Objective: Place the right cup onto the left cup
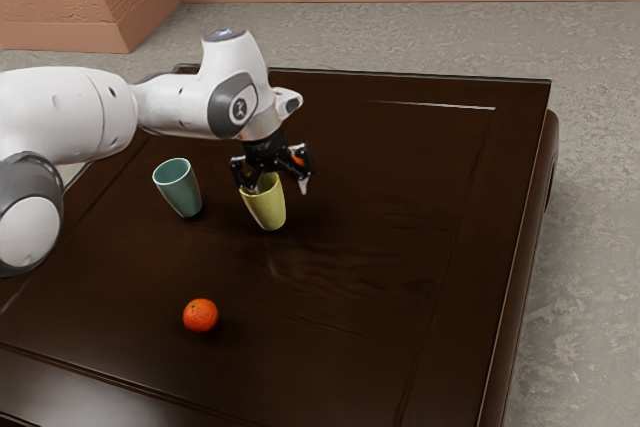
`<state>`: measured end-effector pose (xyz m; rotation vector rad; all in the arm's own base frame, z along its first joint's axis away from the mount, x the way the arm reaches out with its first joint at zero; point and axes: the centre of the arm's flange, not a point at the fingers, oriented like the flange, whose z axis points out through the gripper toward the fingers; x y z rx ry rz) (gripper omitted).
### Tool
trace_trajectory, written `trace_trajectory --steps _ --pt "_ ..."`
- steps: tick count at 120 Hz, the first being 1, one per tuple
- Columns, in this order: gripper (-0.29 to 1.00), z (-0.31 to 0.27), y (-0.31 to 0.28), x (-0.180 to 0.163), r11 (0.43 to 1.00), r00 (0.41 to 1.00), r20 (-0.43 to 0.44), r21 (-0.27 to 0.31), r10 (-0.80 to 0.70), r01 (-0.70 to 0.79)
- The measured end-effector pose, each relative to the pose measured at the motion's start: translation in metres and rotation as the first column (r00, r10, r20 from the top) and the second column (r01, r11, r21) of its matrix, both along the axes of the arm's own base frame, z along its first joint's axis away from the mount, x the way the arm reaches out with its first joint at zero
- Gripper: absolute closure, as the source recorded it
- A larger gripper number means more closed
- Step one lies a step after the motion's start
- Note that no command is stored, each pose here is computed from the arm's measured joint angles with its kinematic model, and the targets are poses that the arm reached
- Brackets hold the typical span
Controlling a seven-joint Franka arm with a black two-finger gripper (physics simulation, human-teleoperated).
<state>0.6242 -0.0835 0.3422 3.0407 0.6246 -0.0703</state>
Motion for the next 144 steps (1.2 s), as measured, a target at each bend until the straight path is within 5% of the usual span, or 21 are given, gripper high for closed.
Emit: trace_trajectory --steps 19,42,74,104,144 --pt "0.5 0.001 0.008 0.002 0.999 0.998 0.025 0.001 0.054 -0.055" --pt "0.69 0.003 0.016 0.003 0.995 0.994 0.034 0.003 0.103 -0.103" --pt "0.76 0.019 0.017 0.005 0.991 0.99 0.057 0.011 0.129 -0.13" --pt "0.78 0.14 0.076 -0.019 0.981 0.973 0.163 0.074 0.163 -0.177" --pt "0.78 0.133 0.144 -0.037 0.945 0.959 0.05 0.164 0.278 -0.282"
